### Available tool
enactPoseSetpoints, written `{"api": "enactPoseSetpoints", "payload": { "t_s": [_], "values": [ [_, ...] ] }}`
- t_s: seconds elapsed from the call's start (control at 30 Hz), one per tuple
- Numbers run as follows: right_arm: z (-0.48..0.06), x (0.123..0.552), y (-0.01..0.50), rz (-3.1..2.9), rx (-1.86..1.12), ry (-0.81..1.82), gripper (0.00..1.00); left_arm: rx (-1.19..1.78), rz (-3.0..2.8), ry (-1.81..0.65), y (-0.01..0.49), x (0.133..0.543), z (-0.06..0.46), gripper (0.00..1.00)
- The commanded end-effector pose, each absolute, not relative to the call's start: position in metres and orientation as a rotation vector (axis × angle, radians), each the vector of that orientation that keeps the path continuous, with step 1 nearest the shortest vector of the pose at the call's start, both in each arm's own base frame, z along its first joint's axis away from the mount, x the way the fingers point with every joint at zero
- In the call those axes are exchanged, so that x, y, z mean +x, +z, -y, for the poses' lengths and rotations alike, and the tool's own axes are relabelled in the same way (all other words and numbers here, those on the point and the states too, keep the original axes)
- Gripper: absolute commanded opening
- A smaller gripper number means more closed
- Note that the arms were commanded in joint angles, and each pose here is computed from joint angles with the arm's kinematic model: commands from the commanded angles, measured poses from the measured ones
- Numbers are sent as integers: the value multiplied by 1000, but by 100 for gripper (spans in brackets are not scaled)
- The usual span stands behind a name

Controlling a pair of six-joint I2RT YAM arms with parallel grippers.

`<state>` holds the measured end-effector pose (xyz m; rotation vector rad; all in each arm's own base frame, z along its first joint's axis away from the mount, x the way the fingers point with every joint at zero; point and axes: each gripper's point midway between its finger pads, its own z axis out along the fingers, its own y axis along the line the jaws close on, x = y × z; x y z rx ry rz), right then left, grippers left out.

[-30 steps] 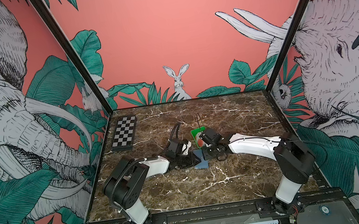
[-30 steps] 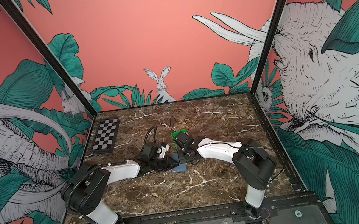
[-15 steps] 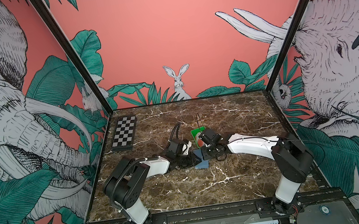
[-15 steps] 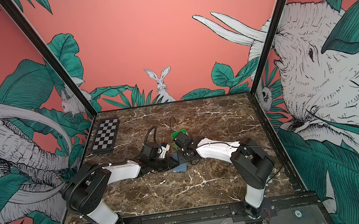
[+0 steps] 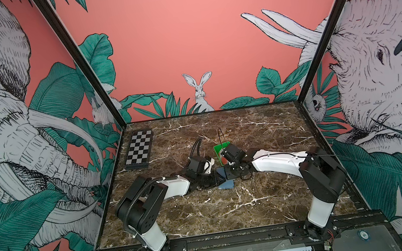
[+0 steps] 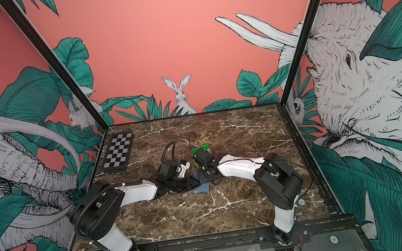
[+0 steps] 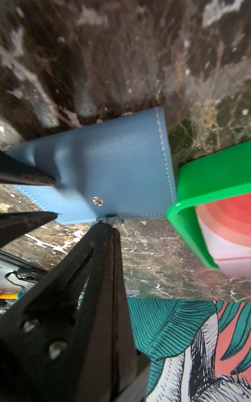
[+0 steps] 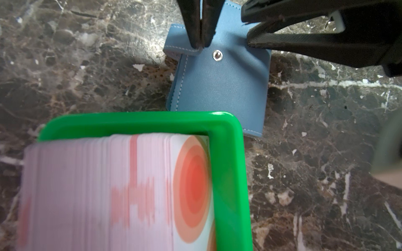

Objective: Insert credit cards into a card holder
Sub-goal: Close the button on the card holder.

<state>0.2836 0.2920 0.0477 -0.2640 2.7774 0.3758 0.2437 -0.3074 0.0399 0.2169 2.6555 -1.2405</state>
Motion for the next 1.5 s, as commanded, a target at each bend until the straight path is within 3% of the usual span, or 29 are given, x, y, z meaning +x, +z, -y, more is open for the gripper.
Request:
{"api": "enactPoseSetpoints", "payload": {
  "t_s": [0.0, 1.47],
  "values": [
    [-304, 287, 49, -2766, -267, 411, 0, 215, -2736, -1175, 25, 233, 301, 24],
    [-305, 267, 28, -2846, -357, 312, 0, 213, -2746, -1177, 22, 232, 301, 23]
  ]
}}
